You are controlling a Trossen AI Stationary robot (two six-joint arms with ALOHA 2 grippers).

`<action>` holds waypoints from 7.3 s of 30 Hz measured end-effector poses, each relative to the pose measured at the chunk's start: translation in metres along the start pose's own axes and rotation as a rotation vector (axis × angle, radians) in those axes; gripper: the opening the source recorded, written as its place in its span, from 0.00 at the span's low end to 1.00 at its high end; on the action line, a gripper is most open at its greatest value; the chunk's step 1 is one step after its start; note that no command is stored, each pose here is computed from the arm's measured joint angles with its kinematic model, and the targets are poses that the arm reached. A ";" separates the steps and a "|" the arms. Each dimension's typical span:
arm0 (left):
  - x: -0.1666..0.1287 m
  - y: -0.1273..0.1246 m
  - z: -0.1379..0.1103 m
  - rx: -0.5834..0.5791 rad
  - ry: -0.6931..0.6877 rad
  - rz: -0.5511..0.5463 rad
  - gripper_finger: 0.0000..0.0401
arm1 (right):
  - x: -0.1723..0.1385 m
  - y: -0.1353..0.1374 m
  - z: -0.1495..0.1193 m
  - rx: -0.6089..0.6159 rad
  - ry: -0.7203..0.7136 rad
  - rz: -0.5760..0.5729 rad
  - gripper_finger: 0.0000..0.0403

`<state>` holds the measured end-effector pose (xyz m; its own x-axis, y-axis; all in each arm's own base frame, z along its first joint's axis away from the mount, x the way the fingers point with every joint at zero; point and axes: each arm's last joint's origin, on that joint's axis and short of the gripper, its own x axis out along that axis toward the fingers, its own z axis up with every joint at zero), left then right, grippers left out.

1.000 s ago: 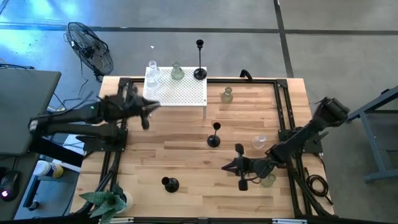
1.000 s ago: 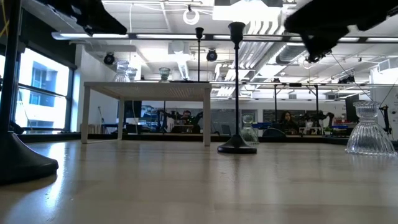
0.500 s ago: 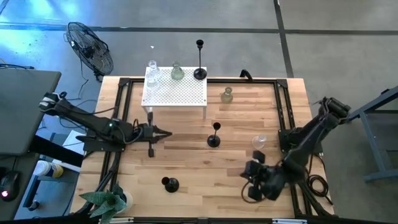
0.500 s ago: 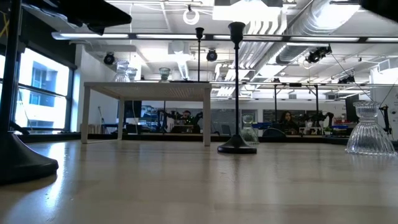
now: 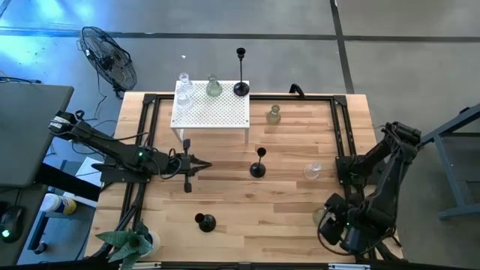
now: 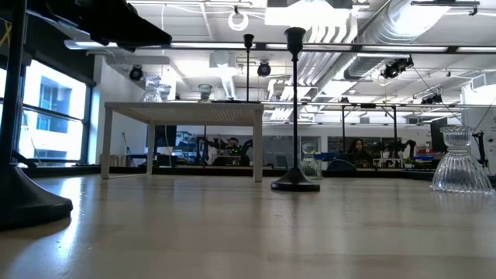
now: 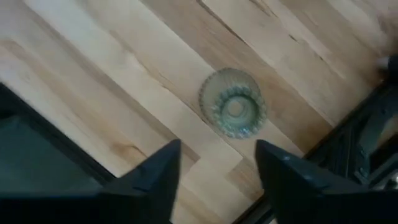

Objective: Pick & Place candle stick holders
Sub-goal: Align the bottom green candle holder with the other green candle holder on the shelf

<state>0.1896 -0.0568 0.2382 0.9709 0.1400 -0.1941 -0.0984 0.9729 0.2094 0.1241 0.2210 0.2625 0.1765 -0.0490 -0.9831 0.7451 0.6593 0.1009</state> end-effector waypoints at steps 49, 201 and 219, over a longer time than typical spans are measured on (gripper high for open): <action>0.000 0.000 -0.003 0.014 0.029 0.014 0.03 | 0.050 0.002 0.020 -0.122 -0.068 0.040 0.40; 0.131 -0.084 -0.055 -0.261 0.100 -0.243 0.68 | 0.075 0.099 0.120 -0.868 -0.886 0.439 0.00; 0.131 -0.084 -0.055 -0.231 0.100 -0.239 0.44 | 0.075 0.099 0.120 -0.875 -0.888 0.436 0.00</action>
<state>0.3130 -0.1099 0.1422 0.9475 -0.0907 -0.3067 0.0713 0.9947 -0.0738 0.2885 0.1921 0.2174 0.9033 0.0383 -0.4273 -0.0797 0.9937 -0.0793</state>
